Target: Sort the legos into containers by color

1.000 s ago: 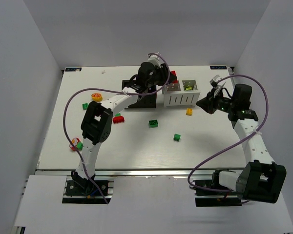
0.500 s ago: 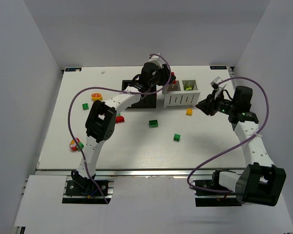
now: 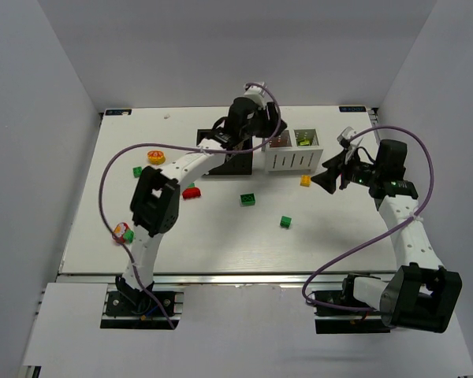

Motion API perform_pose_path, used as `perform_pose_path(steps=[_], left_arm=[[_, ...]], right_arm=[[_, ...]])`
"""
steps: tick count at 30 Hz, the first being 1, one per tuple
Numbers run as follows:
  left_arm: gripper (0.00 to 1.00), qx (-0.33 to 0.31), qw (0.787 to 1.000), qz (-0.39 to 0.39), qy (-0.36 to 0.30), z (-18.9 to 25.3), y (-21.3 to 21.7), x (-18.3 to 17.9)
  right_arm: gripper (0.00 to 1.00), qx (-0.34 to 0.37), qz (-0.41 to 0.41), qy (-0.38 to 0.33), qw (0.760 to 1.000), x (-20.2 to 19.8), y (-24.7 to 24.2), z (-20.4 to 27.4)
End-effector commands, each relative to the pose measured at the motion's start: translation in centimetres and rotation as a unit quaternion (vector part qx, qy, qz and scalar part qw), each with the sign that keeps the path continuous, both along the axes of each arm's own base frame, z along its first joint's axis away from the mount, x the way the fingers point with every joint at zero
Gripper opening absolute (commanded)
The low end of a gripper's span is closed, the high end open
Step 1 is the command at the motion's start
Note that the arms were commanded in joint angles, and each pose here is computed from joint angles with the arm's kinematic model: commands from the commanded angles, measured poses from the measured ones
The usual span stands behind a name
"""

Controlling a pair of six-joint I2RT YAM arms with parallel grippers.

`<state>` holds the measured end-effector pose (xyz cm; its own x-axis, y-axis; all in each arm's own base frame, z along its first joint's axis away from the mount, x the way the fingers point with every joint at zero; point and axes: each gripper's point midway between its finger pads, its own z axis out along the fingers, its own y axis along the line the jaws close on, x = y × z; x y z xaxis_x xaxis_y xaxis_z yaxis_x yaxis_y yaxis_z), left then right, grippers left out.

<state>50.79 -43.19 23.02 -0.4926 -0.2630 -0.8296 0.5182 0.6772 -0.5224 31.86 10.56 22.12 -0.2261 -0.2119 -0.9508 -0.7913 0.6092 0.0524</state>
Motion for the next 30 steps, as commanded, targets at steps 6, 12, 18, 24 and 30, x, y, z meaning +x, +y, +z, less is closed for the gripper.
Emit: perform_pose_path(steps=[6, 12, 18, 24, 30], left_arm=[[0.56, 0.138, 0.989, 0.028, -0.051, 4.9, 12.1, -10.7], [0.81, 0.216, 0.971, 0.100, 0.010, 0.6, 22.0, -18.1], [0.95, 0.248, 0.941, 0.207, 0.100, -4.4, 29.3, -20.9], [0.98, 0.256, 0.899, 0.282, 0.217, -9.6, 30.8, -20.7], [0.98, 0.249, 0.890, 0.284, 0.255, -11.8, 29.3, -19.2]], right_arm=[[0.89, 0.008, 0.174, -0.078, 0.982, -4.7, 2.7, 0.9], [0.89, -0.017, 0.219, -0.099, 0.971, -6.1, 3.5, -0.1], [0.89, -0.035, 0.240, -0.037, 0.969, -6.4, 5.0, -1.4], [0.89, -0.050, 0.197, -0.013, 0.979, -5.4, 6.0, -2.2], [0.90, -0.062, 0.158, -0.012, 0.985, -4.2, 5.6, -2.4]])
